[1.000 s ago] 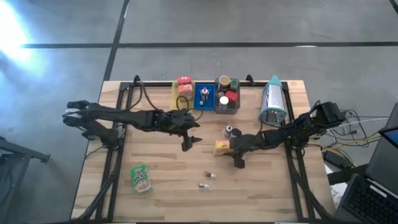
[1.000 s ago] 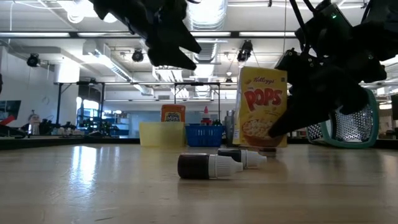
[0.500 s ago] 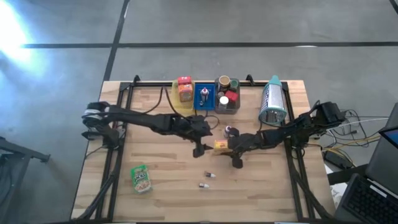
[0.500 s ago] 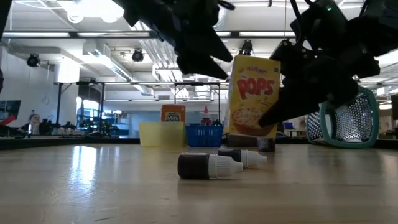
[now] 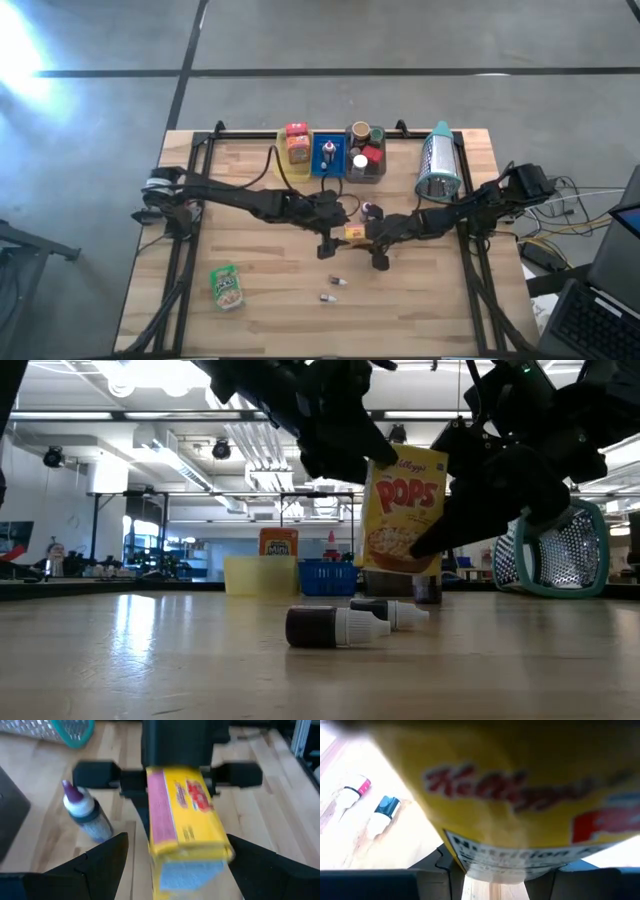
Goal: Pick & Place Kitchen Items
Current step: Put the yellow cereal box into the yellow bin
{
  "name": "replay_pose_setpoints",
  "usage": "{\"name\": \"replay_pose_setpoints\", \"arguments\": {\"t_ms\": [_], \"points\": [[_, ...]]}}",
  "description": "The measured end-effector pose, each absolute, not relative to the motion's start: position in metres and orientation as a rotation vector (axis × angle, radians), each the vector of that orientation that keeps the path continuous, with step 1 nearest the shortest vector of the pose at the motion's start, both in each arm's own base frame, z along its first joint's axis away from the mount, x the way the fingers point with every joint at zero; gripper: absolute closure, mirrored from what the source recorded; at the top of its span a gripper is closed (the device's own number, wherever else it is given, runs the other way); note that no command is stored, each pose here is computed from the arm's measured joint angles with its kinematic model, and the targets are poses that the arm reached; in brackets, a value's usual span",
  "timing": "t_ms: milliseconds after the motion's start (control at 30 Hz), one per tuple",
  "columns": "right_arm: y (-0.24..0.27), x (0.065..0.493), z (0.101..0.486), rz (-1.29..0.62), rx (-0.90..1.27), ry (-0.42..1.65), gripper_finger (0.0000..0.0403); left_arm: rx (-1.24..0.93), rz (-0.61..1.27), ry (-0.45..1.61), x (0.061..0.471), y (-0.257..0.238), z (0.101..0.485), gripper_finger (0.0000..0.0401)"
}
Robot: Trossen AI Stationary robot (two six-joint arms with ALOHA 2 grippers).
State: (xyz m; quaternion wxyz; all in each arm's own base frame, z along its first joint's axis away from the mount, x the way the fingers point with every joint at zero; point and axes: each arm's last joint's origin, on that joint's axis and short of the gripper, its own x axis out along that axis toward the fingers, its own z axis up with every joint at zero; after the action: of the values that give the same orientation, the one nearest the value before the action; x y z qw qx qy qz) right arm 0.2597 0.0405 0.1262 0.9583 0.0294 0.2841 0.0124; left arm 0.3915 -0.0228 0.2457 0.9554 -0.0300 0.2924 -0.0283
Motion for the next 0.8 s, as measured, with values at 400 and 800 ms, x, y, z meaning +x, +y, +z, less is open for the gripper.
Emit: {"name": "replay_pose_setpoints", "arguments": {"t_ms": [400,800], "points": [[0.0406,0.2608,0.1274,0.024,0.056,0.571,0.0251,-0.049,-0.052,0.555,0.3981,-0.0224,0.2479,0.0096],[0.0405,0.2609,0.1274,0.02,0.07,0.571,0.0249,-0.05,-0.052,0.562,0.3984,-0.0224,0.2461,0.0163]]}}
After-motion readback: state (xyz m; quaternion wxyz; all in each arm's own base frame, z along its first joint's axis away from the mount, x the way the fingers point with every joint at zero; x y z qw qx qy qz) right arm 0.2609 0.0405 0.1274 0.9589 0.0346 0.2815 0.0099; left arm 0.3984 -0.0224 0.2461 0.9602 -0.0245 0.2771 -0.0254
